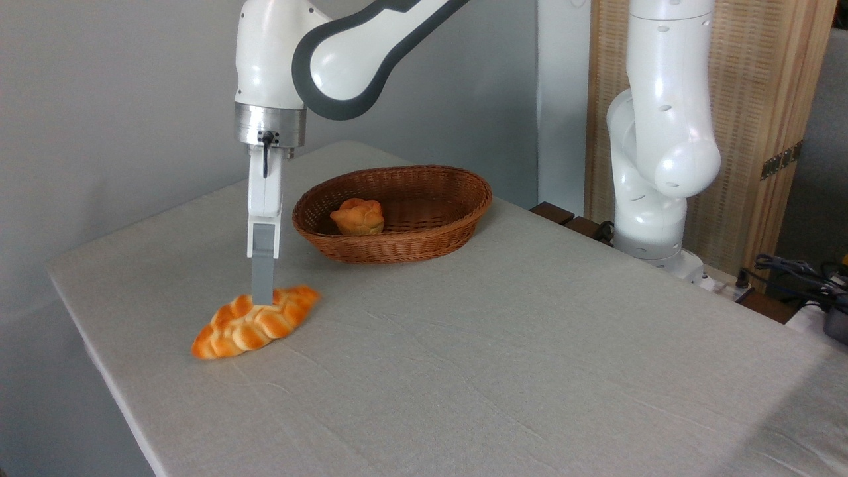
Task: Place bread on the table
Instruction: 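Open the gripper, release the roll, and raise the gripper back over the basket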
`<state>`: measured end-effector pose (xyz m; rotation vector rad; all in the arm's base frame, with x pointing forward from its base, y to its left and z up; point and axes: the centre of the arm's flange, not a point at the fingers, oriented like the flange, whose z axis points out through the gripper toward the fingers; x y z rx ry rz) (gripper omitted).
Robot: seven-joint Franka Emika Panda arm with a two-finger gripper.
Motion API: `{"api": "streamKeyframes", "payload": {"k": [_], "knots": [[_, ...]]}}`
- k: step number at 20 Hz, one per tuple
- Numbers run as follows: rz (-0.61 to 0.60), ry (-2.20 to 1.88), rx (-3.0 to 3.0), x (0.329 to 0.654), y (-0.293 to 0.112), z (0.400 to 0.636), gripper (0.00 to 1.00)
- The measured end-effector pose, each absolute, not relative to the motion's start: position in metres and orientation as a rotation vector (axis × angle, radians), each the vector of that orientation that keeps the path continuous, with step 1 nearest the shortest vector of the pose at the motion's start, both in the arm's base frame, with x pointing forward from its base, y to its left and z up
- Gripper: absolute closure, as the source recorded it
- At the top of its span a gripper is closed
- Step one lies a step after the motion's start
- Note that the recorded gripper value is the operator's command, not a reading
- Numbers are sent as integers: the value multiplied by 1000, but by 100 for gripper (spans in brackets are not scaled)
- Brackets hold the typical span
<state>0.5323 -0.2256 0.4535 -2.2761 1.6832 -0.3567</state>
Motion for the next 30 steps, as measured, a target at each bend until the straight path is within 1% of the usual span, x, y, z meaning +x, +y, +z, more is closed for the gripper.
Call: {"api": "streamKeyframes", "payload": {"k": [2, 4, 6, 7, 9, 10, 11, 15, 17, 19, 22, 25, 30], "knots": [[-340, 1692, -2273, 533, -229, 446, 0], [-337, 1686, -2280, 533, -230, 444, 0], [-365, 1631, -2331, 535, -232, 449, 0], [-394, 1591, -2371, 537, -233, 456, 0], [-459, 1515, -2474, 543, -232, 475, 0], [-473, 1484, -2527, 546, -230, 486, 0], [-451, 1439, -2601, 550, -222, 505, 0], [-299, 1296, -2802, 559, -177, 573, 0], [-209, 1233, -2871, 560, -149, 595, 0], [-130, 1188, -2906, 557, -128, 609, 0], [-77, 1127, -2942, 551, -100, 622, 0], [-83, 1076, -2963, 547, -79, 632, 0], [-74, 1047, -2972, 549, -69, 629, 0]]}}
